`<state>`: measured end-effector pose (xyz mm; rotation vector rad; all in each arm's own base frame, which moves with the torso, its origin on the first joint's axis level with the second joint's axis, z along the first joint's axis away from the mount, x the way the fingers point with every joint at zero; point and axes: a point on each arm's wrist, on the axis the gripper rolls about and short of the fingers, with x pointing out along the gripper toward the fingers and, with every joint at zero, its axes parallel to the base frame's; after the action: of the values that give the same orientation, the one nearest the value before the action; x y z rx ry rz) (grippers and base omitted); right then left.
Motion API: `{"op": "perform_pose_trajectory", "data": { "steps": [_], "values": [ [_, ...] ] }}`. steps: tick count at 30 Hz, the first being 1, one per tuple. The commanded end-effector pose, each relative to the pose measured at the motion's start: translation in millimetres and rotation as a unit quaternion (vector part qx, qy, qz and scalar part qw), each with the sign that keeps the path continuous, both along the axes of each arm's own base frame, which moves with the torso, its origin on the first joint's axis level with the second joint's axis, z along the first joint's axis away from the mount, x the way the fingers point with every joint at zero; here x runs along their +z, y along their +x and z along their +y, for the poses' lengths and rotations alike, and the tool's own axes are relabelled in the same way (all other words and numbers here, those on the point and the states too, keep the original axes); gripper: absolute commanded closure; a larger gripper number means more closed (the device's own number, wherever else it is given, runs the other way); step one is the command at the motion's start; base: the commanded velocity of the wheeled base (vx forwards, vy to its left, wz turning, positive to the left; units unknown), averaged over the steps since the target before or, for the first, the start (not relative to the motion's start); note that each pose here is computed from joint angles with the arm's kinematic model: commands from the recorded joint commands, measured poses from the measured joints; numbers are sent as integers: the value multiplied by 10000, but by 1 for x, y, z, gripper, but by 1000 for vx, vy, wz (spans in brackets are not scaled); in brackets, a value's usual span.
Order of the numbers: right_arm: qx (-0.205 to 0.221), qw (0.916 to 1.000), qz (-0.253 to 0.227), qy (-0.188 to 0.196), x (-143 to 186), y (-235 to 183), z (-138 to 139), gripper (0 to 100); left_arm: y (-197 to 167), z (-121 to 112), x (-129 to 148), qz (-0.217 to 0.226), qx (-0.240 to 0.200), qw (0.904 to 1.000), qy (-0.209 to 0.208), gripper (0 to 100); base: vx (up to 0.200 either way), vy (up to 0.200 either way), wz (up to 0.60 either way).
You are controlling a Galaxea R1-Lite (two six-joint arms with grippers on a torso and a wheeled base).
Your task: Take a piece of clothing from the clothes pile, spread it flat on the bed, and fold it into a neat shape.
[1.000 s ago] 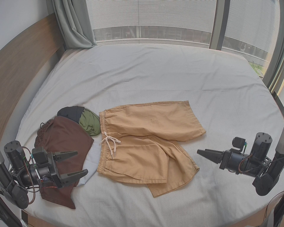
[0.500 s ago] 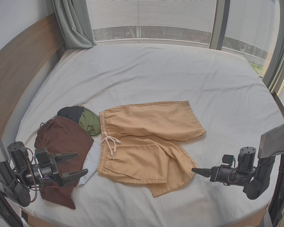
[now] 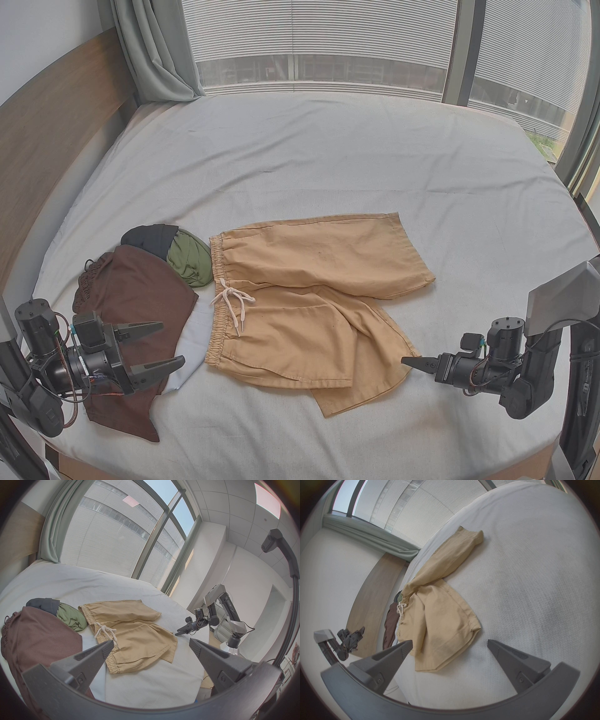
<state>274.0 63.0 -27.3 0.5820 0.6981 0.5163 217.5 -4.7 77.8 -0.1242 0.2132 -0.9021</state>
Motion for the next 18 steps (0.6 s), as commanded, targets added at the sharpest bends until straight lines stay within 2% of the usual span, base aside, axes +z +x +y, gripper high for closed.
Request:
{"op": "perform_pose_trajectory", "data": {
  "steps": [1, 9, 18],
  "values": [
    [-125, 9999, 71, 65, -6, 7, 3, 0, 0, 0, 0, 0, 1, 10000, -1, 0, 0, 0, 0],
    [-241, 9995, 168, 115, -13, 12, 6, 0, -1, 0, 0, 0, 1, 10000, -1, 0, 0, 0, 0],
    [-230, 9996, 10, 148, -13, 20, 9, 0, -1, 0, 2, -46, 1, 10000, 2, 0, 0, 0, 0]
  ]
}}
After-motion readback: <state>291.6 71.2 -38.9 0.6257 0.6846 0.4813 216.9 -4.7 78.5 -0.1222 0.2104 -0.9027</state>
